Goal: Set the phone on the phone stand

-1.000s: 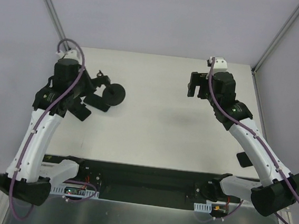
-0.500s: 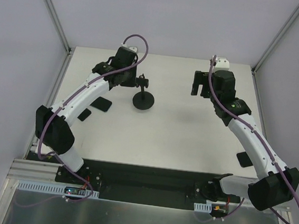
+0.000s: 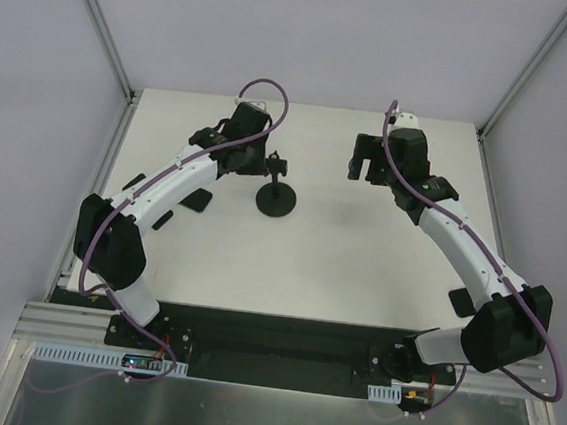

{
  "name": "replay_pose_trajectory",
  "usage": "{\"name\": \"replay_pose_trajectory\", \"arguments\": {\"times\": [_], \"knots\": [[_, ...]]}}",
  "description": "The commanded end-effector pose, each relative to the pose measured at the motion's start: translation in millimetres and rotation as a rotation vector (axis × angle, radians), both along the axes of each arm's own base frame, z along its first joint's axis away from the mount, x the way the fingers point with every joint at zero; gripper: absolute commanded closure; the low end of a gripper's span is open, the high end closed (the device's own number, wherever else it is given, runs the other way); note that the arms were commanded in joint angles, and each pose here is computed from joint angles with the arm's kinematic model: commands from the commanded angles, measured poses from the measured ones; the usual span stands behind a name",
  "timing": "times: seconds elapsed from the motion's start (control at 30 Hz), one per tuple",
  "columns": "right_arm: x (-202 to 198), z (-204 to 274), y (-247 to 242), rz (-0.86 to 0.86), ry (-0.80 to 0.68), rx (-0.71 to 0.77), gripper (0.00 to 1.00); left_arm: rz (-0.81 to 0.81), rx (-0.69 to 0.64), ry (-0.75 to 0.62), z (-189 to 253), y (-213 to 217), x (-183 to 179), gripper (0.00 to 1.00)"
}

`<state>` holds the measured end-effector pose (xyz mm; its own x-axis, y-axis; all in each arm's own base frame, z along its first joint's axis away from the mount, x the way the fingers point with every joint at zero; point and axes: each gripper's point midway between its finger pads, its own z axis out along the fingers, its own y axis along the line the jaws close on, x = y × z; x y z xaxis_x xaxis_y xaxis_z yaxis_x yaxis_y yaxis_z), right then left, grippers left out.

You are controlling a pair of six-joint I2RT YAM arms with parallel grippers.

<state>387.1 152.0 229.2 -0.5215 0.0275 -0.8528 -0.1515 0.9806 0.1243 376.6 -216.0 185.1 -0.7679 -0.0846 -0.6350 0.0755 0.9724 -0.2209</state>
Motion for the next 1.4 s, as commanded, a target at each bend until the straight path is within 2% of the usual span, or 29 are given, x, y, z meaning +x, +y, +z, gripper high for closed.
{"name": "replay_pose_trajectory", "arguments": {"times": [0.0,0.13,0.17,0.2,0.3,0.33,0.47,0.5,0.57,0.6,0.73,0.77,0.93,1.03,1.17,1.23,1.37], "knots": [[10.8,32.8,20.2,-0.005,-0.052,0.147,0.04,0.073,-0.067,-0.039,12.4,-6.5,-4.1,1.0],[10.6,39.8,26.3,-0.017,-0.059,0.172,0.04,0.039,-0.06,-0.013,3.1,-18.6,-11.7,1.0],[9.2,39.8,26.4,-0.021,-0.051,0.173,0.04,0.032,-0.07,-0.005,3.7,-20.2,-14.0,0.91],[9.0,40.7,24.9,-0.042,-0.047,0.18,0.04,0.009,-0.089,0.0,5.9,-24.6,-16.3,0.72],[1.3,40.6,21.0,-0.064,-0.022,0.171,0.04,-0.012,-0.106,-0.024,19.0,-25.1,-19.2,0.45],[-2.8,42.2,17.6,-0.081,-0.018,0.177,0.04,-0.021,-0.12,-0.036,26.5,-25.3,-22.9,0.32],[-31.7,22.1,-10.6,-0.172,0.047,0.127,0.04,-0.091,-0.168,-0.067,48.8,-30.6,-33.5,0.14],[-42.5,1.7,-22.5,-0.208,0.081,0.089,0.04,-0.114,-0.18,-0.072,53.4,-32.4,-36.9,0.12],[-62.9,-9.9,-45.0,-0.269,0.091,0.087,0.04,-0.188,-0.217,-0.107,68.5,-36.5,-46.9,0.07],[-77.9,-39.9,-56.9,-0.297,0.151,0.069,0.04,-0.217,-0.233,-0.124,74.1,-38.8,-50.3,0.05],[-115.0,-71.4,-108.5,-0.475,0.216,0.16,0.04,-0.329,-0.301,-0.2,101.5,-45.5,-68.4,0.01],[-124.4,-81.6,-131.0,-0.572,0.247,0.172,0.04,-0.343,-0.316,-0.211,102.8,-47.6,-69.8,0.01],[-157.3,-103.9,-213.4,-0.929,0.316,0.145,0.04,-0.402,-0.378,-0.218,109.0,-56.6,-80.8,0.01],[-165.7,-112.9,-247.9,-1.068,0.375,0.163,0.04,-0.421,-0.382,-0.221,109.2,-59.6,-83.5,0.01],[-175.5,-127.8,-279.1,-1.189,0.463,0.211,0.04,-0.474,-0.345,-0.26,112.2,-69.8,-95.5,0.01],[-184.9,-139.1,-296.3,-1.249,0.521,0.191,0.04,-0.476,-0.306,-0.29,112.1,-69.5,-96.5,0.01],[-190.6,-151.0,-314.7,-1.281,0.603,0.218,0.04,-0.522,-0.266,-0.315,111.1,-80.3,-107.0,0.01]]}}
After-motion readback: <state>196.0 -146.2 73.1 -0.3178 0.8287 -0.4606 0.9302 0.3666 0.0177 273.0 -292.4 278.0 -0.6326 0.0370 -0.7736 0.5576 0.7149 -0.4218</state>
